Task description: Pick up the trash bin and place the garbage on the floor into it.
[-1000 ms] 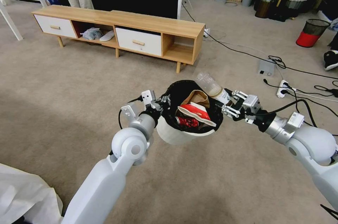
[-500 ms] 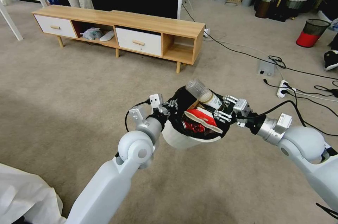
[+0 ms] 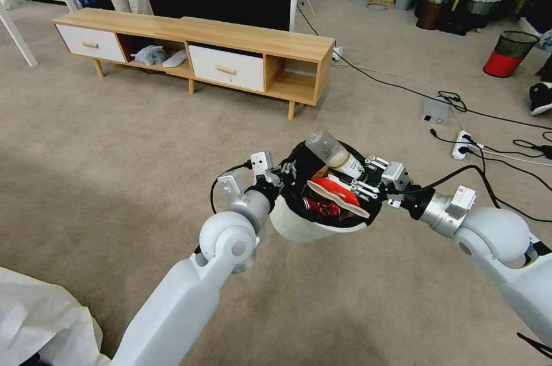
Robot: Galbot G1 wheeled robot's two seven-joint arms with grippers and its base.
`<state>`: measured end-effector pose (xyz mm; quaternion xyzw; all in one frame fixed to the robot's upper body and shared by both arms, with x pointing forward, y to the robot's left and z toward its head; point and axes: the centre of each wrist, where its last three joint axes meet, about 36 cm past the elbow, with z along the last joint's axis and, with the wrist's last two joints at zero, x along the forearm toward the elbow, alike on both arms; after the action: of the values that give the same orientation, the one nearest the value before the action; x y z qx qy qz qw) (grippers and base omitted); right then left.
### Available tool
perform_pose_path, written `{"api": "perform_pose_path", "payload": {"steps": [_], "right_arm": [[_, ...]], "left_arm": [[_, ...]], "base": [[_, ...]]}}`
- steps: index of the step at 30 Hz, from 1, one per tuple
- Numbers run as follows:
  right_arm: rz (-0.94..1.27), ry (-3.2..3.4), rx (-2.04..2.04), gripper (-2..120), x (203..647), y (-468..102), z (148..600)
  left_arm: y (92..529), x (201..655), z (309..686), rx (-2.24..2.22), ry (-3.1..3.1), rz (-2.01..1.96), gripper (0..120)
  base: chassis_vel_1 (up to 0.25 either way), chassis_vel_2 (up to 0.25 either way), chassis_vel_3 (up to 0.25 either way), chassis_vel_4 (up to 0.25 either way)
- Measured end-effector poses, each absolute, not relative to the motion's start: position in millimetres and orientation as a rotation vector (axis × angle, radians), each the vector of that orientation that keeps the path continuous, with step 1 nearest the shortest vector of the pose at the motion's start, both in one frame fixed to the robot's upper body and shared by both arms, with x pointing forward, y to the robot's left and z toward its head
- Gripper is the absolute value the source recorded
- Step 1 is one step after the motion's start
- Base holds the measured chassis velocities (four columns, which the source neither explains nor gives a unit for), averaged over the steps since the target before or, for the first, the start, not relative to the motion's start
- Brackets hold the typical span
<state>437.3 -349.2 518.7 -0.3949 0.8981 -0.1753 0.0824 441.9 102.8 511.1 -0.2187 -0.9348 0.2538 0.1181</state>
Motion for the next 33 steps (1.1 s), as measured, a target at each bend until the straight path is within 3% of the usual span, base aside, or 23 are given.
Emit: {"api": "perform_pose_path", "payload": {"steps": [3,10,14,33], "right_arm": [[-0.529,2.706,-1.151,63,436.5,-349.8,517.5],[-0.526,2.713,-1.141,82,437.2,-349.0,517.3],[-0.518,2.718,-1.131,98,438.4,-347.7,516.0],[-0.505,2.704,-1.106,100,438.9,-348.2,520.3]], "left_arm": [[105.4,441.3,510.4,-0.634,-2.736,0.741,7],[106.7,439.8,508.9,-0.628,-2.734,0.743,7],[108.5,439.6,509.7,-0.625,-2.740,0.744,7],[108.5,439.2,508.5,-0.617,-2.737,0.757,7]], "base": [[0.000,0.000,0.000,0.000],[0.000,0.000,0.000,0.000],[0.000,0.000,0.000,0.000],[0.000,0.000,0.000,0.000]]}}
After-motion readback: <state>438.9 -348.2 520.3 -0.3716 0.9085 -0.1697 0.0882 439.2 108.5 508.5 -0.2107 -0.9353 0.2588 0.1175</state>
